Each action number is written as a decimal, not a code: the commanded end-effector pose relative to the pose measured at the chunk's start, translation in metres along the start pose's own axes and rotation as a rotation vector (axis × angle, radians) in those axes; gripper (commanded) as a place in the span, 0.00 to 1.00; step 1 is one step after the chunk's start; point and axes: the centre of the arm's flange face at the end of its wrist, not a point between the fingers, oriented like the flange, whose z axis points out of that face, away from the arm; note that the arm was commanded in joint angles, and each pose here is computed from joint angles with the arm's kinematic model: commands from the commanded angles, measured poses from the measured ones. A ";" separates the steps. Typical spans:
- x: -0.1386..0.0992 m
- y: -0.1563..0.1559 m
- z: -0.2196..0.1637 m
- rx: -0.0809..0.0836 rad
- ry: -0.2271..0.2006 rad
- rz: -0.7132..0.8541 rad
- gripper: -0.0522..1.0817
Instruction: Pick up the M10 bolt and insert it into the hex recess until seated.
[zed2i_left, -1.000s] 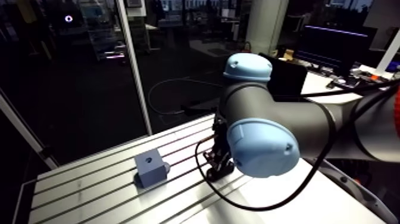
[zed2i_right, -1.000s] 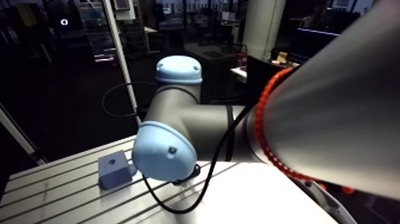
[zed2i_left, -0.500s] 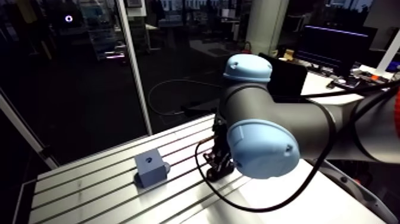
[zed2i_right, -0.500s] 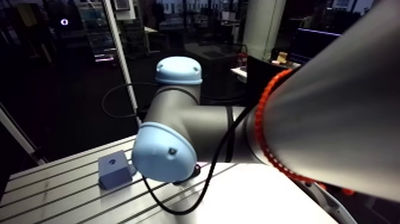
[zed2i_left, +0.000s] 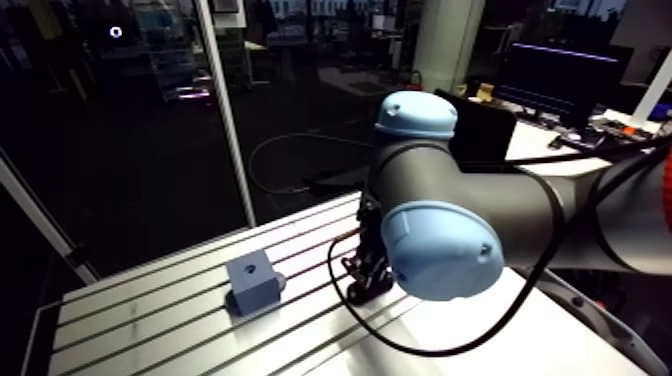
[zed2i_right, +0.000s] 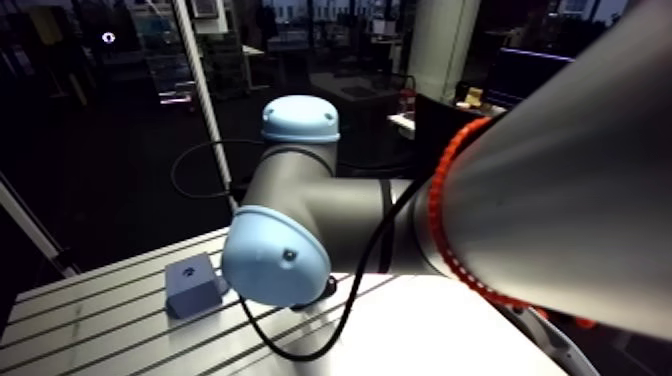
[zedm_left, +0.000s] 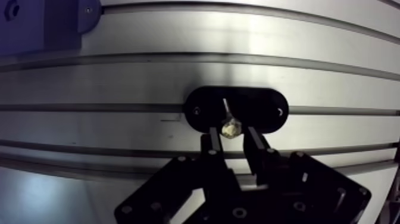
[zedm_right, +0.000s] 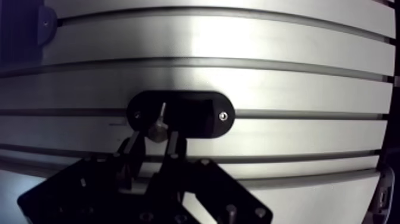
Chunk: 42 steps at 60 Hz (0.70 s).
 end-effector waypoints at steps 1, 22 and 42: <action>0.000 0.000 0.000 0.000 0.001 0.000 0.62; 0.001 0.001 -0.001 -0.001 0.002 0.001 0.62; 0.002 0.001 0.001 0.002 -0.001 0.000 0.62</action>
